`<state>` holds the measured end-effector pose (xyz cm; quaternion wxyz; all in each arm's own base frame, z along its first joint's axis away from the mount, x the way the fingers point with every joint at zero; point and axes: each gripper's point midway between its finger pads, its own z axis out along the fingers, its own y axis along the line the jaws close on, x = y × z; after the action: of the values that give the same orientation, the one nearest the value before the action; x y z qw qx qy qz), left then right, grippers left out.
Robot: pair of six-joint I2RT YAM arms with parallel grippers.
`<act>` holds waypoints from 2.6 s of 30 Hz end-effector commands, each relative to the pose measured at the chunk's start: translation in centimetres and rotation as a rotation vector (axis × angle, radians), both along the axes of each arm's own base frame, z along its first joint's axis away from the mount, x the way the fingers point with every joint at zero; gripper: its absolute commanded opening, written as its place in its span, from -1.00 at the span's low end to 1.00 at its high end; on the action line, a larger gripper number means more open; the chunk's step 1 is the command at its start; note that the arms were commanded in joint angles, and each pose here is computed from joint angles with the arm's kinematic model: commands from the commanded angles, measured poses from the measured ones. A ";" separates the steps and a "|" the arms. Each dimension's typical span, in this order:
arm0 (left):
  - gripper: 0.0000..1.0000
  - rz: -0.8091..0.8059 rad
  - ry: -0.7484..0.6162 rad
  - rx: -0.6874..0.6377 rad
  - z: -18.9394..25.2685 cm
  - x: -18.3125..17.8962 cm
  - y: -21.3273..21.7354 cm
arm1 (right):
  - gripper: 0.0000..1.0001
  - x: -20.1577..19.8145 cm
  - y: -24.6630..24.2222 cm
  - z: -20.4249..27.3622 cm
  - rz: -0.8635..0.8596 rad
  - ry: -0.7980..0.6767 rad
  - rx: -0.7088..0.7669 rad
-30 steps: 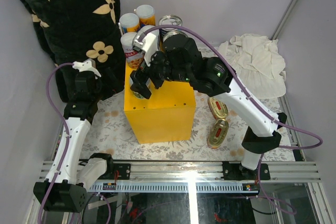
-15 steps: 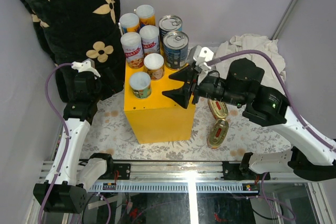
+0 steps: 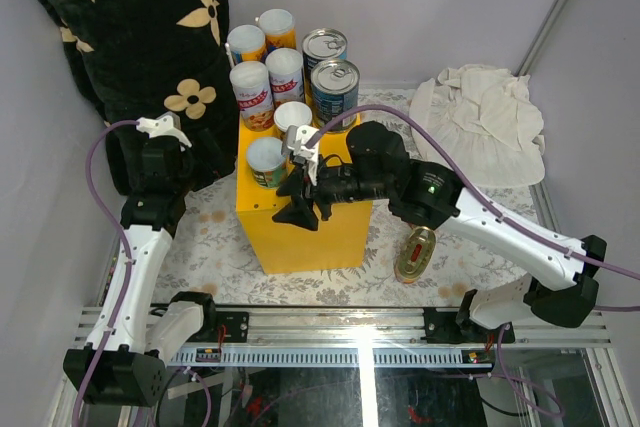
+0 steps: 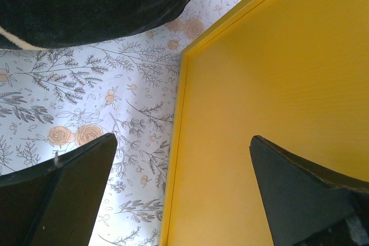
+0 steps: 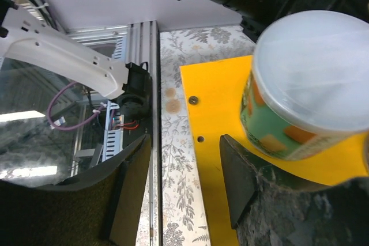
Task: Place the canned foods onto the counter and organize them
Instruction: Place the canned food on the counter.
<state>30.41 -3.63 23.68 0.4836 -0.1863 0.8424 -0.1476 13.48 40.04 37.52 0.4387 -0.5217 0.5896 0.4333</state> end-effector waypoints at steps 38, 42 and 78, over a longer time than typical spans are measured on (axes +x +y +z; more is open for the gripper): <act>0.99 0.028 -0.006 0.051 -0.3 0.5 1.1 | 0.57 3.9 3.2 2.8 0.076 0.030 0.230; 0.99 0.023 -0.002 0.050 -0.4 0.5 1.0 | 0.64 4.9 3.3 2.9 0.033 0.005 0.255; 0.99 0.016 0.008 0.047 -0.7 0.5 0.9 | 0.81 4.4 -0.4 4.1 0.107 0.032 0.268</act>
<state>30.66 -3.12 23.01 0.4792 -0.1843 0.8483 -0.1297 20.64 41.75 38.22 0.4689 -0.4616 0.5462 0.5184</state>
